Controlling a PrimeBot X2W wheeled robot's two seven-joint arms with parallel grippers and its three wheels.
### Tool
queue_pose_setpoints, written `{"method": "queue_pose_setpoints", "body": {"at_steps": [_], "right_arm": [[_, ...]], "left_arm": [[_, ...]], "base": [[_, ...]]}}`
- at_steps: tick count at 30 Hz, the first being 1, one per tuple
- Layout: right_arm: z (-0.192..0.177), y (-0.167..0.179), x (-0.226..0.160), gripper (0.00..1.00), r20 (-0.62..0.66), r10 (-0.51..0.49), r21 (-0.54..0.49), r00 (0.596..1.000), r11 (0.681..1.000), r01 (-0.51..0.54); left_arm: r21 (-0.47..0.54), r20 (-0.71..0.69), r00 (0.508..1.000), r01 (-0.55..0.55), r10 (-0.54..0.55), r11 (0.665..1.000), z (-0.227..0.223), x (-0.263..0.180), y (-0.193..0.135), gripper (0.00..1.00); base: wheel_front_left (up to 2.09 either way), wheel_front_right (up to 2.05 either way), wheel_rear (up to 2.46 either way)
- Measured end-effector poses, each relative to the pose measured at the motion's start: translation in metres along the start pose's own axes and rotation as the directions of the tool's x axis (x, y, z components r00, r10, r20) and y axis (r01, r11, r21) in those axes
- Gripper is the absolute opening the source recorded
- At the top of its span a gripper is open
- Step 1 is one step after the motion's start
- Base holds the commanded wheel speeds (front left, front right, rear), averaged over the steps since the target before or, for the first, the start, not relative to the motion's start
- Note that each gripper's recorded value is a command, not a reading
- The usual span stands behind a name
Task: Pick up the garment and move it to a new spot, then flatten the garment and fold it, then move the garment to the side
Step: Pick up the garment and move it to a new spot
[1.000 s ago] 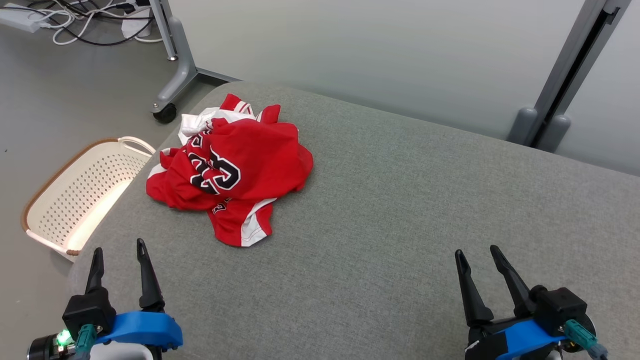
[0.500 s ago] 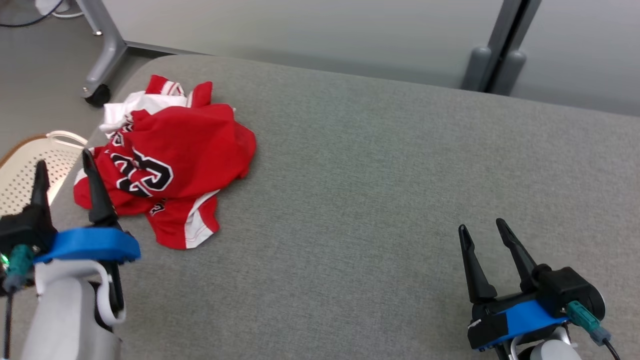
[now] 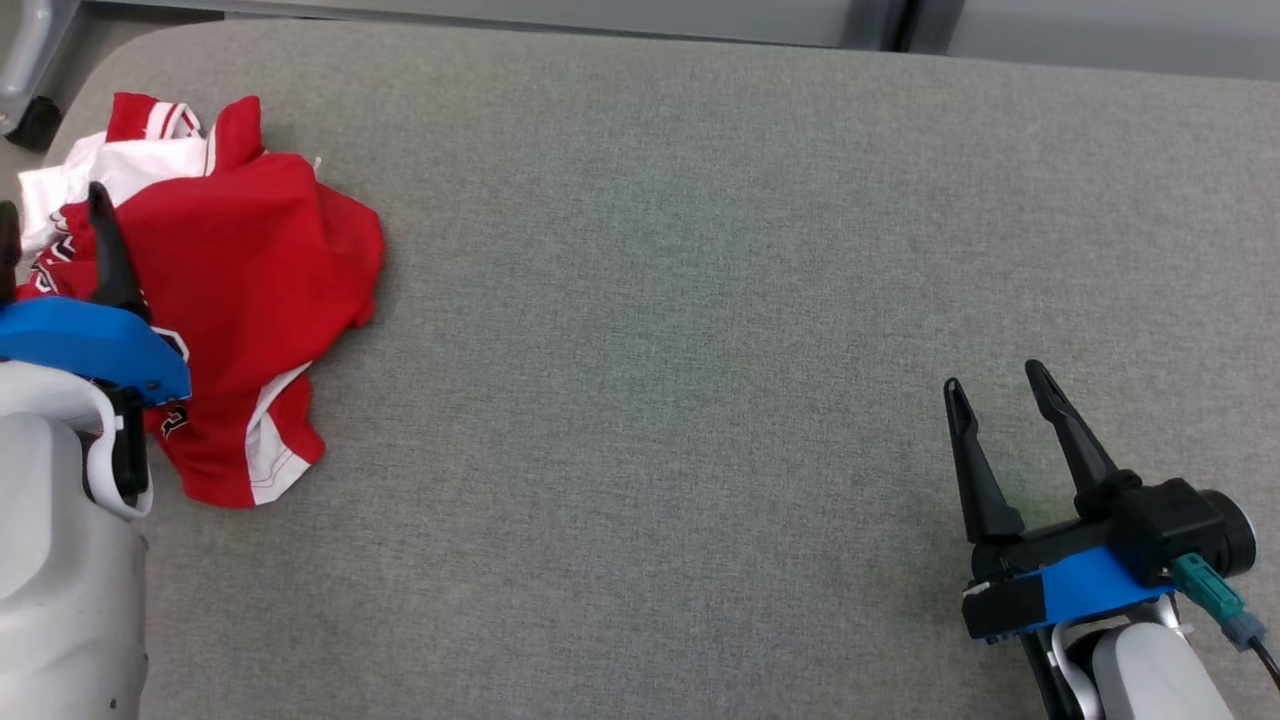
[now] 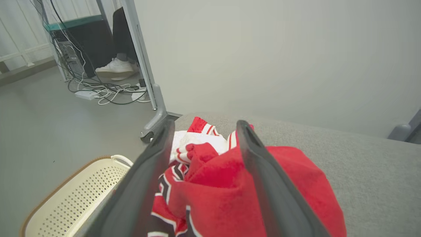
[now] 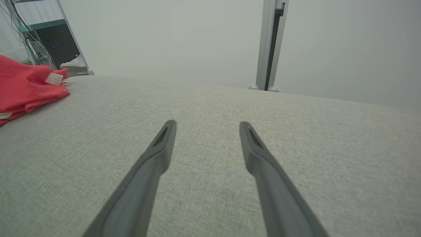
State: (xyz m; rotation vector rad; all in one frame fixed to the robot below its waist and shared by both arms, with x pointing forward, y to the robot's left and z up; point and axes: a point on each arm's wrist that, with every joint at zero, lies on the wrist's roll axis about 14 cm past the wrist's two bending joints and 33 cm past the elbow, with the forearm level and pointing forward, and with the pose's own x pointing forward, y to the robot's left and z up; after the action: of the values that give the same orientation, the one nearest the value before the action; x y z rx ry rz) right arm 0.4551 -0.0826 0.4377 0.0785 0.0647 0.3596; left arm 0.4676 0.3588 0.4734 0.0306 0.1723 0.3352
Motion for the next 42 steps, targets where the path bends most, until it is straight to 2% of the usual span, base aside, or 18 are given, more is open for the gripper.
{"method": "queue_pose_setpoints", "body": {"at_steps": [3,8,13,16,19,22,26,32,34,38,42], "right_arm": [[-0.003,-0.003,0.003,1.00,-0.003,-0.003,-0.001,1.000,1.000,0.003],[-0.003,-0.005,0.006,1.00,-0.002,-0.004,-0.004,1.000,1.000,0.004],[-0.002,-0.005,0.006,1.00,0.000,-0.004,-0.003,1.000,1.000,0.004],[-0.002,-0.006,0.005,1.00,-0.001,-0.008,-0.004,1.000,1.000,0.008],[0.000,-0.006,0.005,1.00,0.003,-0.010,-0.001,1.000,1.000,0.010],[0.002,-0.006,0.002,1.00,0.005,-0.015,0.000,1.000,1.000,0.015],[0.007,-0.007,-0.002,1.00,0.013,-0.025,0.004,1.000,1.000,0.025],[0.020,-0.005,-0.012,1.00,0.037,-0.040,0.013,0.999,0.999,0.039],[0.028,-0.007,-0.019,1.00,0.054,-0.055,0.018,0.997,0.998,0.054],[0.038,-0.012,-0.029,1.00,0.076,-0.082,0.020,0.994,0.997,0.081],[0.046,-0.021,-0.043,1.00,0.094,-0.122,0.026,0.988,0.992,0.120]], "left_arm": [[0.003,-0.128,0.992,0.019,-0.018,1.000,-0.030,0.005,-0.006,1.00],[0.001,-0.253,0.967,0.030,-0.029,1.000,-0.062,0.004,-0.010,1.00],[-0.031,-0.441,0.896,0.037,-0.047,0.999,-0.103,-0.011,-0.013,1.00],[-0.046,-0.489,0.870,0.049,-0.065,0.998,-0.113,-0.014,-0.018,1.00],[-0.054,-0.501,0.862,0.057,-0.076,0.997,-0.114,-0.014,-0.021,0.00],[-0.048,-0.500,0.862,0.068,-0.083,0.997,-0.112,-0.015,-0.021,0.00],[-0.035,-0.440,0.894,0.083,-0.090,0.996,-0.093,-0.008,-0.020,0.00],[0.015,-0.236,0.964,0.127,-0.120,0.992,-0.034,0.007,-0.023,0.00],[0.029,-0.105,0.982,0.160,-0.156,0.987,0.004,0.014,-0.035,0.00],[0.059,0.053,0.974,0.217,-0.220,0.974,0.054,0.019,-0.057,0.00],[0.105,0.213,0.927,0.292,-0.308,0.951,0.108,0.019,-0.091,0.00]], "base": [[0.00,0.00,0.00],[0.00,0.00,0.00],[0.00,0.00,0.00],[0.00,0.00,0.00],[0.00,0.00,0.00],[0.00,0.00,0.00],[0.00,0.00,0.00],[0.00,0.00,0.00],[0.00,0.00,0.00],[0.00,0.00,0.00],[0.00,0.00,0.00]]}}
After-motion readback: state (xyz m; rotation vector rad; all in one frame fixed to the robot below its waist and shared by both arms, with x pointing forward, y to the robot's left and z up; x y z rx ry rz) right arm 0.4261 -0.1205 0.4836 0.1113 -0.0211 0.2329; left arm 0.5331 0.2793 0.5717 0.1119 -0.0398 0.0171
